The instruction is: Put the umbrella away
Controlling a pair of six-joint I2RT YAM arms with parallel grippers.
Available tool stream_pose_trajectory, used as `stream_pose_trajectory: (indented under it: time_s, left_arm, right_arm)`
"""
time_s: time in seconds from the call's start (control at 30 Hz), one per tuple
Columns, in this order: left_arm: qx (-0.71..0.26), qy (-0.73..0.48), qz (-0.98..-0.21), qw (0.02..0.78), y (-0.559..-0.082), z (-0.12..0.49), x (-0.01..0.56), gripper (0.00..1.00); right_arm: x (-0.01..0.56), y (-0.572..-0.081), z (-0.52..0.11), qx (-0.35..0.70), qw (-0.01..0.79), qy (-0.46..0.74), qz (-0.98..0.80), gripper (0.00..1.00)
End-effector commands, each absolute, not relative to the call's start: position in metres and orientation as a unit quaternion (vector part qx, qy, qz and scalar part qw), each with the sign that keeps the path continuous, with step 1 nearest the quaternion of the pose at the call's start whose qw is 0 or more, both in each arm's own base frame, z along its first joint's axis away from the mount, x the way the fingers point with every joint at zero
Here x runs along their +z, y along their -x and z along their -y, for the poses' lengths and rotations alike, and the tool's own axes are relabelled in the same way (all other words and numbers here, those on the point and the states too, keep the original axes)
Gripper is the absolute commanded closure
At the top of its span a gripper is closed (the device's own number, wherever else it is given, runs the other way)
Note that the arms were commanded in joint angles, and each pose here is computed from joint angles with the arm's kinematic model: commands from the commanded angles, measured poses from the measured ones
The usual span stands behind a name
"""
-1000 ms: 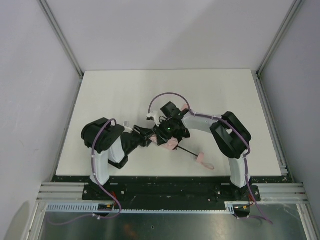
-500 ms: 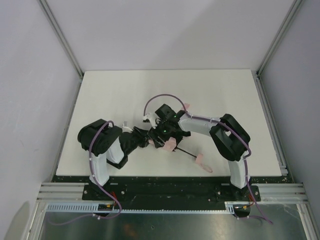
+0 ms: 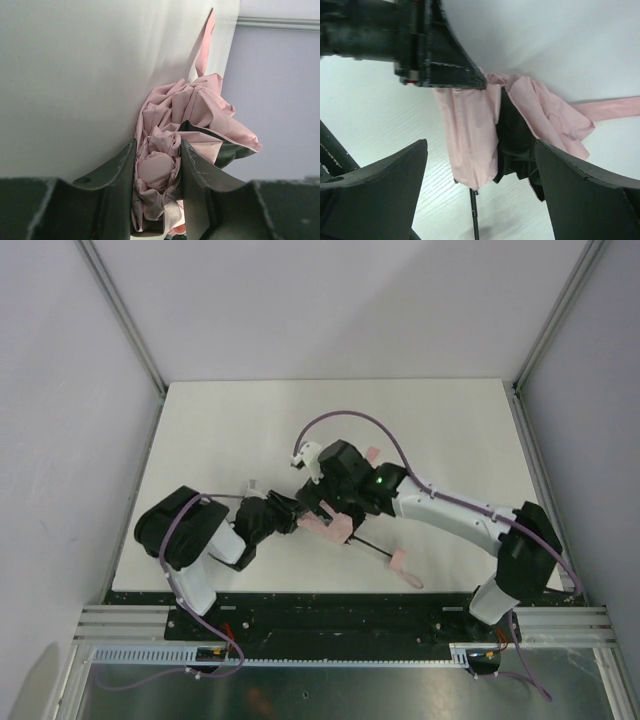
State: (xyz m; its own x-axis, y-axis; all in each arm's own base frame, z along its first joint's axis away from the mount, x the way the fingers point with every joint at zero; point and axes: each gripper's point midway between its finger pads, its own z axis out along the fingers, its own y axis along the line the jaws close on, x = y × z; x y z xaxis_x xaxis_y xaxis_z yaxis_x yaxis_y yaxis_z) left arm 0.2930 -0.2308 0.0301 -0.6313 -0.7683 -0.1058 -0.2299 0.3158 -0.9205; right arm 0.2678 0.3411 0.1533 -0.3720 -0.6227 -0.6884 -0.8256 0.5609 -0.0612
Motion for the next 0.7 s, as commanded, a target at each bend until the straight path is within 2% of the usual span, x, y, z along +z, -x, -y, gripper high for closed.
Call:
stream_pose_trajectory:
  time_s: [0.0, 0.4, 0.5, 0.67]
  left_arm:
    - [-0.390, 0.320, -0.829, 0.241, -0.273, 0.215, -0.010, 1.00]
    - [-0.325, 0.344, -0.861, 0.185, -0.273, 0.208, -0.012, 1.00]
    - [-0.315, 0.349, -0.866, 0.172, -0.271, 0.205, -0.013, 1.00]
    - [-0.299, 0.350, -0.873, 0.159, -0.269, 0.203, -0.015, 1.00]
  right_arm:
    - [0.152, -0.253, -0.347, 0.089, 0.390, 0.474, -0.784, 0.10]
    - [0.075, -0.247, -0.371, 0.022, 0.422, 0.534, -0.733, 0.32]
    - [0.059, -0.254, -0.368, 0.002, 0.420, 0.535, -0.733, 0.33]
    - [0.049, -0.270, -0.366, -0.046, 0.443, 0.525, -0.726, 0.25]
